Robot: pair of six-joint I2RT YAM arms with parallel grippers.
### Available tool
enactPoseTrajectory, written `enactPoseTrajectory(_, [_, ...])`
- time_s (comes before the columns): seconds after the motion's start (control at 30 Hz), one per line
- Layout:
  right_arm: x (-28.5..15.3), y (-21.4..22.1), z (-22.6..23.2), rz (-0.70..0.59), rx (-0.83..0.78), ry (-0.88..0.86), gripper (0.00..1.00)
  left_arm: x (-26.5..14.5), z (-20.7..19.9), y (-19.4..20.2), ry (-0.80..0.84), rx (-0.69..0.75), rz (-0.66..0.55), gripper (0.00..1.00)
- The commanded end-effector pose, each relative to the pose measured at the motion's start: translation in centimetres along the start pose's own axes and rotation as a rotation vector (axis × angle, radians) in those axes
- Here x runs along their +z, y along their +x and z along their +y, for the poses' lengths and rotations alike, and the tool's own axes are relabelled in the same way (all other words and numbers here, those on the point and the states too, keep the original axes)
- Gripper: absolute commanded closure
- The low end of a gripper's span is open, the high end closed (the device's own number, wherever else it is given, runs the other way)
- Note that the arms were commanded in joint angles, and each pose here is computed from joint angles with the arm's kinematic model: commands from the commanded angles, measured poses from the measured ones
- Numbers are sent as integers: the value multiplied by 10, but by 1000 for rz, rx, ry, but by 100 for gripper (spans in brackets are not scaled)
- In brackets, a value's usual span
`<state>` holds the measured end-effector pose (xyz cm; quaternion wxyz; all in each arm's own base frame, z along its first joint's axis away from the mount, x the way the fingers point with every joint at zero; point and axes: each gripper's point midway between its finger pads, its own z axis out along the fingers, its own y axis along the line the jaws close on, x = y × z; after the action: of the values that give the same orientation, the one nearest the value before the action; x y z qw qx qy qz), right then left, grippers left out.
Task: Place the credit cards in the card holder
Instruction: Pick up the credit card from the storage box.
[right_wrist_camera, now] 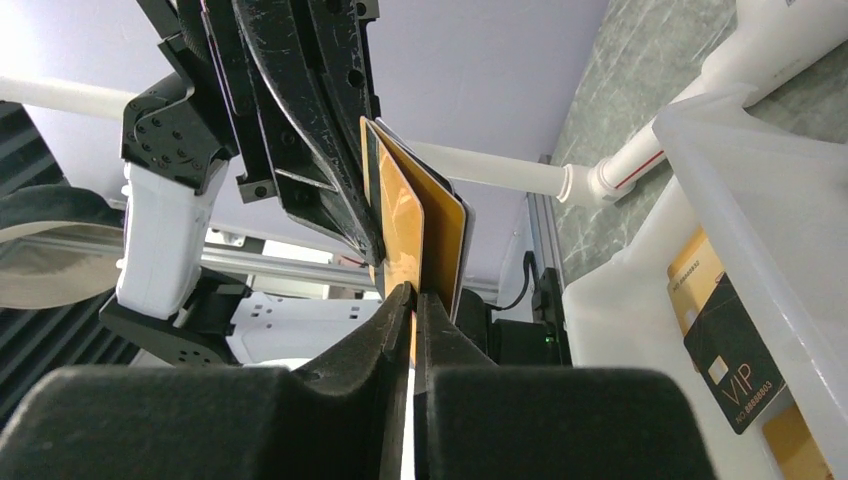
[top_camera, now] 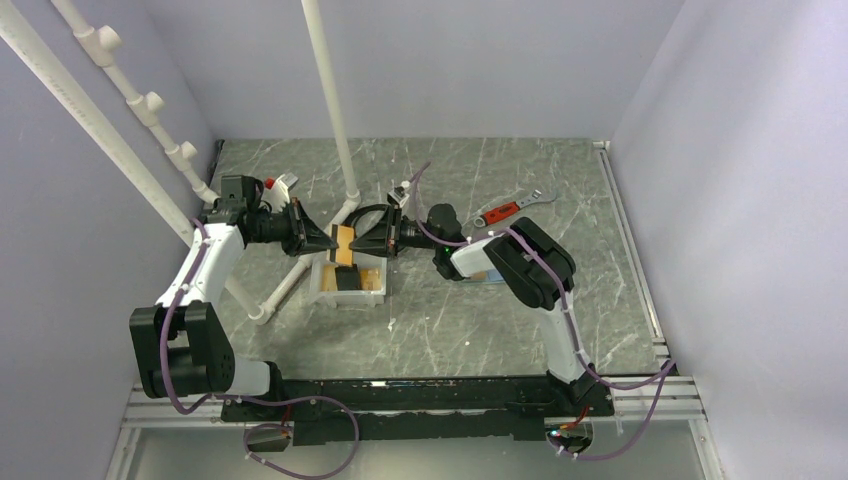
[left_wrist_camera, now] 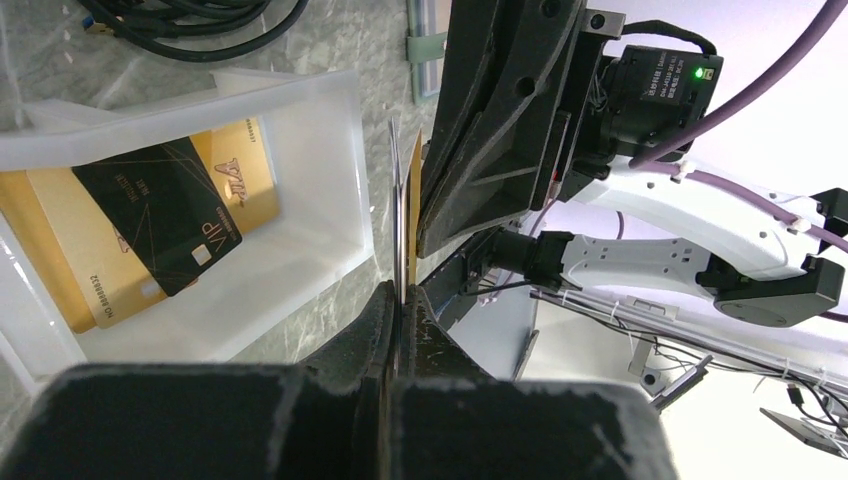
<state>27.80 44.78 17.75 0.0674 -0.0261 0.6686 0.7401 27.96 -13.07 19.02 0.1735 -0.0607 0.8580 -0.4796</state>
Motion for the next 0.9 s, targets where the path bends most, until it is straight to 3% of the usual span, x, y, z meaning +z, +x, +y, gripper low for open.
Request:
enactPoseTrajectory(0.0, [6, 6, 13, 4, -25, -92, 95, -4, -8, 13, 37, 32, 15, 100])
enactPoseTrajectory(0.23, [6, 7, 14, 0, -30, -104, 80, -1, -5, 17, 52, 20, 23, 100])
enactPoseTrajectory(0.3, [8, 6, 15, 0, -33, -102, 83, 0, -5, 17, 61, 16, 25, 100])
enactPoseTrajectory(0.43, [6, 6, 14, -10, -11, -110, 100, 1, 1, 18, 29, 5, 26, 100])
enactPoseTrajectory(0.67, [-1, 10, -3, -24, 18, -86, 100, 3, 24, 23, -74, -33, 46, 93])
enactPoseTrajectory(0.87, [-5, 12, -12, -36, 11, -41, 100, 6, 31, 24, -94, -62, 49, 72])
